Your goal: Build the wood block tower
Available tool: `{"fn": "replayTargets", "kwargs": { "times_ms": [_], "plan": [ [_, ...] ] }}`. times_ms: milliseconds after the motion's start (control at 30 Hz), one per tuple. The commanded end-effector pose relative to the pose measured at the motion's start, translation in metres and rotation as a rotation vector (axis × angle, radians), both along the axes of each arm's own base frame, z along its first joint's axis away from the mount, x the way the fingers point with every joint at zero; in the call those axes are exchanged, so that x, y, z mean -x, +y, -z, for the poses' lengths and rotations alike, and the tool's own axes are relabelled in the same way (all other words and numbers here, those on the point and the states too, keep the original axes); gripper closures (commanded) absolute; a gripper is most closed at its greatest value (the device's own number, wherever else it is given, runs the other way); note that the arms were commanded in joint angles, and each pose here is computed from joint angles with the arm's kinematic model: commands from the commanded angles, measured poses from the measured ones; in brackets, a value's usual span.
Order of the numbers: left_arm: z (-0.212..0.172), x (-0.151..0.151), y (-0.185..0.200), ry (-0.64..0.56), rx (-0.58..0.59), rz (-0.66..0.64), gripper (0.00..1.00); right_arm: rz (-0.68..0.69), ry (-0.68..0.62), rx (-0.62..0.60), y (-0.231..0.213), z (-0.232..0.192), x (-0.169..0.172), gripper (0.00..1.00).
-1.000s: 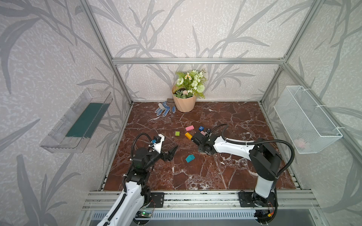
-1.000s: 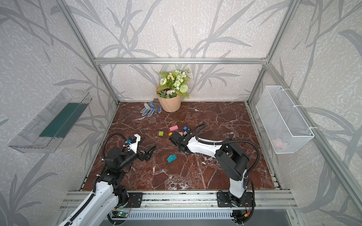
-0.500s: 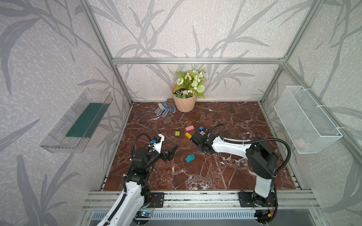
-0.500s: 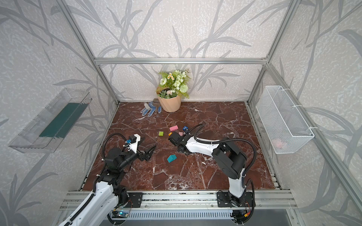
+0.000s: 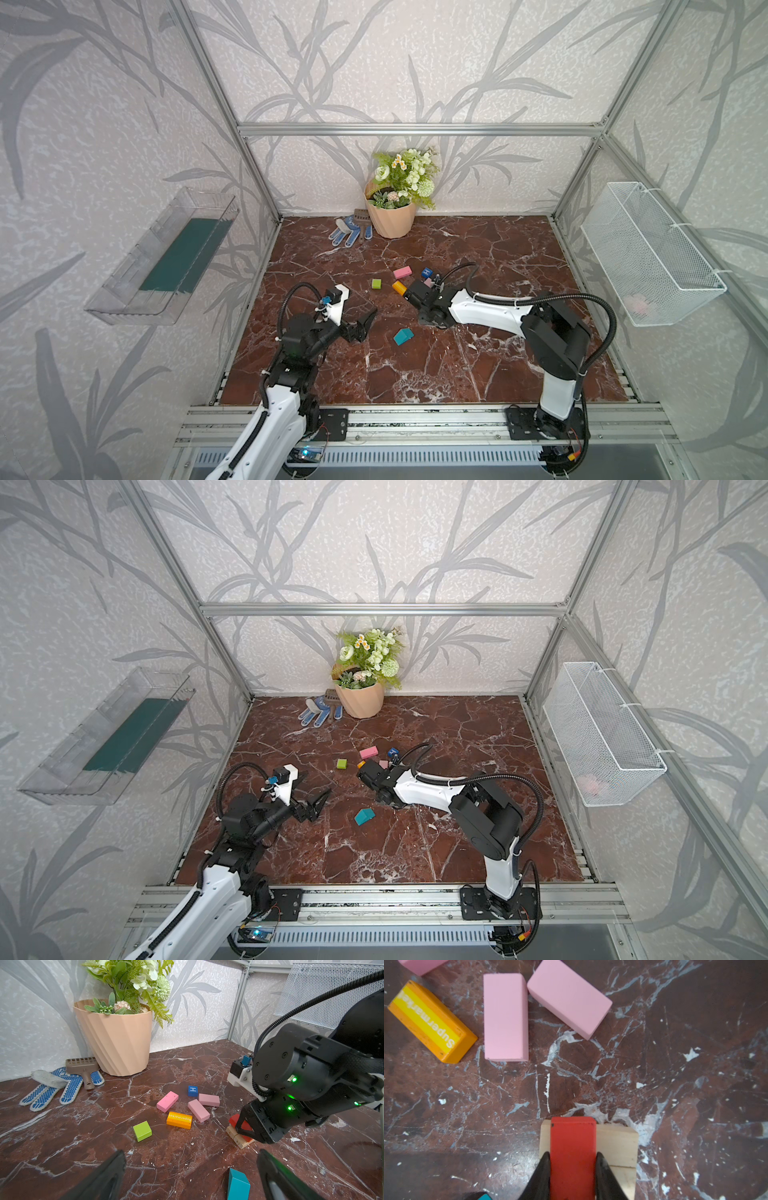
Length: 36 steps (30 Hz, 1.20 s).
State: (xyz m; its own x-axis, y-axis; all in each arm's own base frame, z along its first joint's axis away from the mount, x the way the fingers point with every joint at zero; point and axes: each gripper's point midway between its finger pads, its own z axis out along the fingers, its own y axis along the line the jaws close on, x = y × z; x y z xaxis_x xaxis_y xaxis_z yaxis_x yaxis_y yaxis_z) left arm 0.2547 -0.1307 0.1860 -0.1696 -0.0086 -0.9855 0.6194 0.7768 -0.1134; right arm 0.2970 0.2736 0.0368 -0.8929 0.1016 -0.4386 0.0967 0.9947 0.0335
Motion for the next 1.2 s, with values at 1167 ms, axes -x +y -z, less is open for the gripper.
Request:
{"fn": "replayTargets", "kwargs": {
  "times_ms": [1167],
  "plan": [
    [-0.002, 0.002, -0.001, -0.029, -0.002, 0.006, 0.01, 0.023, -0.036, 0.02, -0.011, -0.007, -0.009, 0.51]
  ]
}}
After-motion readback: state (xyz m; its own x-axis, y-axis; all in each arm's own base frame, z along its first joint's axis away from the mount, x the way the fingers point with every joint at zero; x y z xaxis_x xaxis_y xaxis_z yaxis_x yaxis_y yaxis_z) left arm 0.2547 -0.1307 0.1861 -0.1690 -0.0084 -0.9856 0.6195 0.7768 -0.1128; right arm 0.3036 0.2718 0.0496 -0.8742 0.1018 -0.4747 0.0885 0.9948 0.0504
